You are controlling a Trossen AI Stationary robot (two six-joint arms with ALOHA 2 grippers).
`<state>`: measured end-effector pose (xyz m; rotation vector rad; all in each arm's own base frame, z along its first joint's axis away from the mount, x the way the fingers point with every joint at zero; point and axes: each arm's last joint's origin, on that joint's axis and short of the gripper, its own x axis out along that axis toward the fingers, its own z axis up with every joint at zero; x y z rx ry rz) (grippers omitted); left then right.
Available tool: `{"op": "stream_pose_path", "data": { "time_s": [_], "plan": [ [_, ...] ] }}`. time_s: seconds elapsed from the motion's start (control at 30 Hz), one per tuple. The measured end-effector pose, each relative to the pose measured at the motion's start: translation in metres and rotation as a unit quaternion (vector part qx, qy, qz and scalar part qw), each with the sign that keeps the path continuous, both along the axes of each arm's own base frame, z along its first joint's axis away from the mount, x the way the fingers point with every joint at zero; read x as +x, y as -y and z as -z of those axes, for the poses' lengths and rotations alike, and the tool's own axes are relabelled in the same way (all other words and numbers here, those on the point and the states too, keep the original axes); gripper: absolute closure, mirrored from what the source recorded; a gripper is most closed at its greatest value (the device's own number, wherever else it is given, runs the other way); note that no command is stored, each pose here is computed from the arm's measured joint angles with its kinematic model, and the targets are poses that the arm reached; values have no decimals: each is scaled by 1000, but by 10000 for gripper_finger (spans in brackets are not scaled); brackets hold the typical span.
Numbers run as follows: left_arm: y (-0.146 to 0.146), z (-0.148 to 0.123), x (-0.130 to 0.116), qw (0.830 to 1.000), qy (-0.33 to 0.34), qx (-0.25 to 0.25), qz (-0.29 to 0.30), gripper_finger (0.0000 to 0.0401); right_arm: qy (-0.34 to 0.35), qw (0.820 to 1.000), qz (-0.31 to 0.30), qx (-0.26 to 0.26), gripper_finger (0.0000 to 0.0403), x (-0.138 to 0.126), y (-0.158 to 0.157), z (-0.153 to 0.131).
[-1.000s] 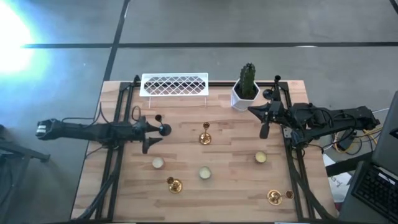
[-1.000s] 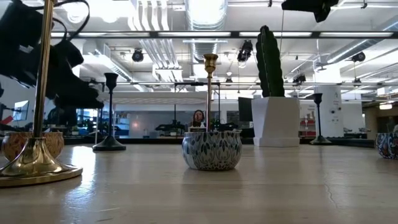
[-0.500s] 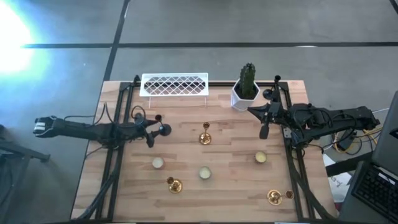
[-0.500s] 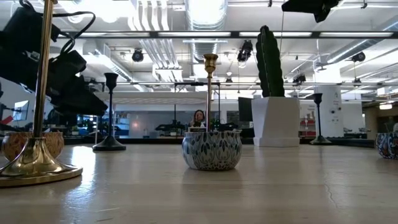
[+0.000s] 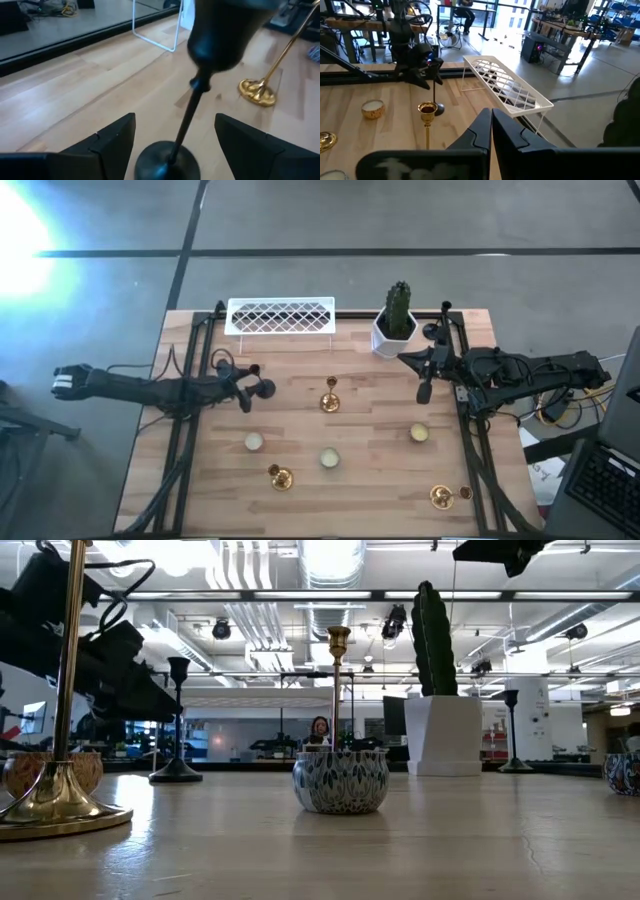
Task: Pick & Place candle stick holders
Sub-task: Put the bottom black candle holder on the shelf
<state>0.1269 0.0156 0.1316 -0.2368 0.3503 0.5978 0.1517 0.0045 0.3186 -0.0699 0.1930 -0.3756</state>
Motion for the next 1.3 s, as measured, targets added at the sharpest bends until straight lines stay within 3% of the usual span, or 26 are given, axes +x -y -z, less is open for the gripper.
{"op": "stream_pose_path", "data": {
  "time_s": [0.43,0.6,0.77,0.8,1.07,1.3],
  "plan": [
    [-2,-1,10,1000,17,12,-10,185,11,1000,-1,-8,394,1,0,-3],
    [-3,0,12,1000,13,18,-11,256,11,1000,-1,-7,394,1,0,-3],
    [-3,-1,13,1000,15,18,-10,373,12,1000,-1,-7,394,1,0,-3],
    [-3,-2,13,1000,16,18,-10,381,12,1000,-1,-7,394,1,0,-3],
    [-3,-28,25,998,35,48,2,382,11,1000,-1,-6,394,1,0,-2],
    [-3,-79,40,996,-9,78,28,382,9,1000,0,5,394,1,0,-1]
  ]
}}
